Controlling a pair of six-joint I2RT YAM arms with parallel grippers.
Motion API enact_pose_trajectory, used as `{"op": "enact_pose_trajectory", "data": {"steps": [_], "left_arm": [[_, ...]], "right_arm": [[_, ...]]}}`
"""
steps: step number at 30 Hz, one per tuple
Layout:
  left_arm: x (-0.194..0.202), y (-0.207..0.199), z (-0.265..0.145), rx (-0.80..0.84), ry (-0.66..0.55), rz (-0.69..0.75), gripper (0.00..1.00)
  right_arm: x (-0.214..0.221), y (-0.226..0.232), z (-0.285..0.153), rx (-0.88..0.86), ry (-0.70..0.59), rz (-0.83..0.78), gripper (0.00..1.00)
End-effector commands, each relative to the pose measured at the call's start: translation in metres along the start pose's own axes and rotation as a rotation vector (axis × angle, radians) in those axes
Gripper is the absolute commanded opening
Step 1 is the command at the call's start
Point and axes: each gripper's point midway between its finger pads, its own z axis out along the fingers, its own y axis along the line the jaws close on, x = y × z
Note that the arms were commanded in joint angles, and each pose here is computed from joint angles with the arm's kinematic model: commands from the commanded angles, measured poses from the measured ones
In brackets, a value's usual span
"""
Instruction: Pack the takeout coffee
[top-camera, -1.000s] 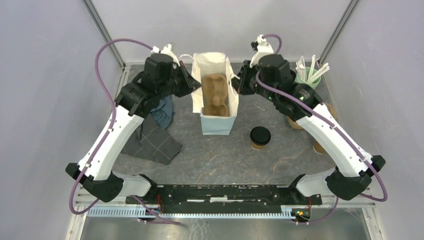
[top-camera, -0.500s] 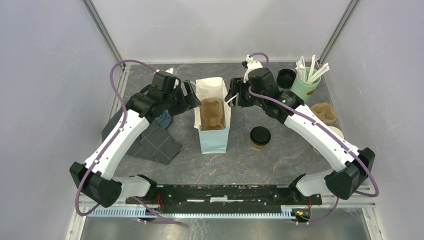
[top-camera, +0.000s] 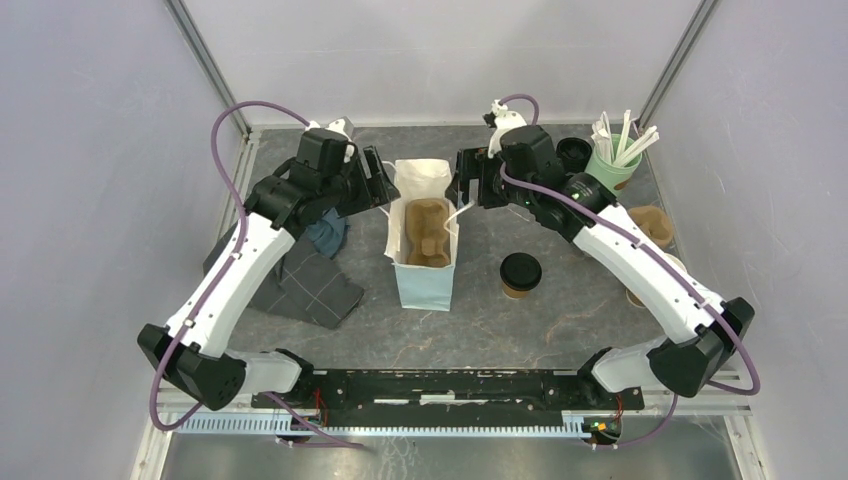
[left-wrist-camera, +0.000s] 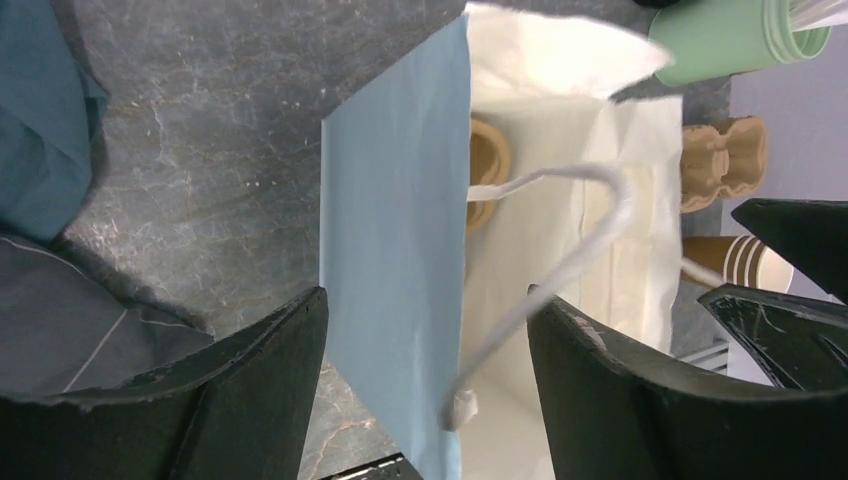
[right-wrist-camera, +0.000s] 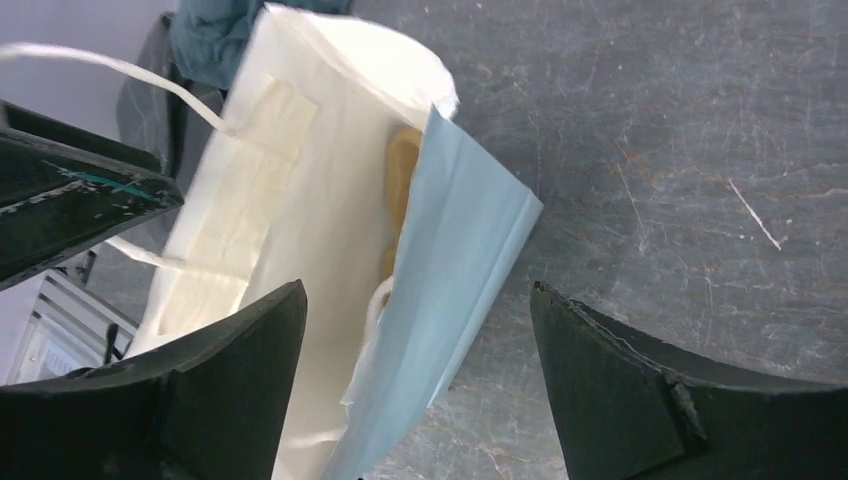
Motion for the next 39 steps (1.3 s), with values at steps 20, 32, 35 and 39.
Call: {"op": "enact_pose_trajectory", "data": {"steps": [20, 32, 35, 39], "left_arm": [[-0.053, -0.025, -0.027, 0.059, -0.168, 0.136, 0.48], [-0.059, -0.036, -0.036, 0.107, -0.185, 0.142, 0.16], [-0.060, -0.037, -0.040, 0.115, -0.196, 0.137, 0.10], [-0.062, -0.047, -0.047, 0.168, -0.209, 0.127, 0.02]], "right_arm": [[-0.015, 0.047, -0.065, -0.228, -0.016, 0.230, 0.90], [-0.026, 0.059, -0.046, -0.278, -0.144, 0.339, 0.78], [-0.034, 0.055, -0.038, -0.261, -0.197, 0.358, 0.69], [-0.046, 0.062, -0.037, -0.325, -0.291, 0.382, 0.40]]}}
